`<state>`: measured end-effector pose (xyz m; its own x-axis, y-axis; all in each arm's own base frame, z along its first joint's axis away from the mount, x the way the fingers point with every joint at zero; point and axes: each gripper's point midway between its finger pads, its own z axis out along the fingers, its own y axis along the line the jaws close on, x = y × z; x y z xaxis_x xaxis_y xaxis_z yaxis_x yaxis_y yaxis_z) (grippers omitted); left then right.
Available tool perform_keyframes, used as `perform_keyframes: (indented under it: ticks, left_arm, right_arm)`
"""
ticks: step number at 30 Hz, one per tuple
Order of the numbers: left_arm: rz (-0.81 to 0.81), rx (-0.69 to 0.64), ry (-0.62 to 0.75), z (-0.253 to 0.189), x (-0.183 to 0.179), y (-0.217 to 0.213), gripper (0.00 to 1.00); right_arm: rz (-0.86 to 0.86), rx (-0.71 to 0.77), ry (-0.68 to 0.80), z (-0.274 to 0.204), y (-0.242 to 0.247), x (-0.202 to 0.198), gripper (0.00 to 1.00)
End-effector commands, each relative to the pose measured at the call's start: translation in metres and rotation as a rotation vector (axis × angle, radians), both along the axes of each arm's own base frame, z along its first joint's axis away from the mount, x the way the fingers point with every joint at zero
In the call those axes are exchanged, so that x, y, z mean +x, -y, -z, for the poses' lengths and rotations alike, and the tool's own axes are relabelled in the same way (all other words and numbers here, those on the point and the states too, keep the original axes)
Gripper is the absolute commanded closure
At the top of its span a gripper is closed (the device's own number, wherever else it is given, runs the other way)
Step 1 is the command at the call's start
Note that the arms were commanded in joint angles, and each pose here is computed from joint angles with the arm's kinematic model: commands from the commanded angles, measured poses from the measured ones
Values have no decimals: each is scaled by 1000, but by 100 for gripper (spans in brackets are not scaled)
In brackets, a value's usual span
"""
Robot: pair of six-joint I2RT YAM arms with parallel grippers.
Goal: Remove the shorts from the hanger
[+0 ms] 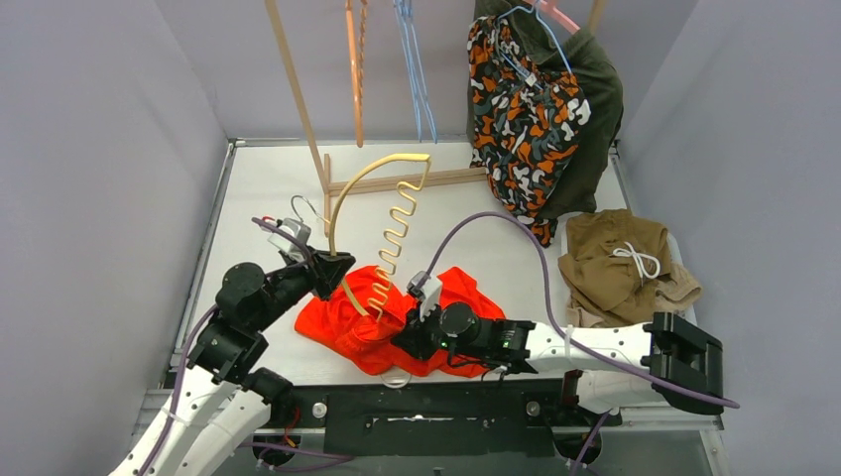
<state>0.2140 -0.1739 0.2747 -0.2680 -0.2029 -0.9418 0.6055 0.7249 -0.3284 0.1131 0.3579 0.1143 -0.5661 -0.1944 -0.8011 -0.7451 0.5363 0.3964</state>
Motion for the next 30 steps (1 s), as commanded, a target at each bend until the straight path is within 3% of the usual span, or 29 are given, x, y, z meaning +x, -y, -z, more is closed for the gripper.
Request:
perform_keyframes:
  ticks: [1, 7, 12, 15, 19, 24, 30]
  left_arm:
    - [-52, 3, 123, -40, -2, -14, 100]
    - [-274, -15, 184, -62, 7, -53, 100]
    - [-239, -88, 259, -83, -6, -52, 100]
    - [-146, -20, 219, -69, -8, -36, 100]
    - [-31, 136, 145, -38, -14, -24, 100]
    - [-27, 316, 140, -12, -10, -35, 100]
    - [-43, 460, 183, 6, -4, -47, 100]
  right_arm:
    - [-3, 241, 65, -59, -12, 3, 99]
    - [93, 155, -1, -18, 22, 5, 100]
    - [88, 97, -100, 16, 21, -4, 99]
    - [124, 90, -142, 13, 17, 0, 75]
    - [166, 167, -74, -43, 19, 12, 55]
    - [235, 242, 97, -131, 60, 24, 34]
    - [373, 205, 200, -201, 129, 31, 29]
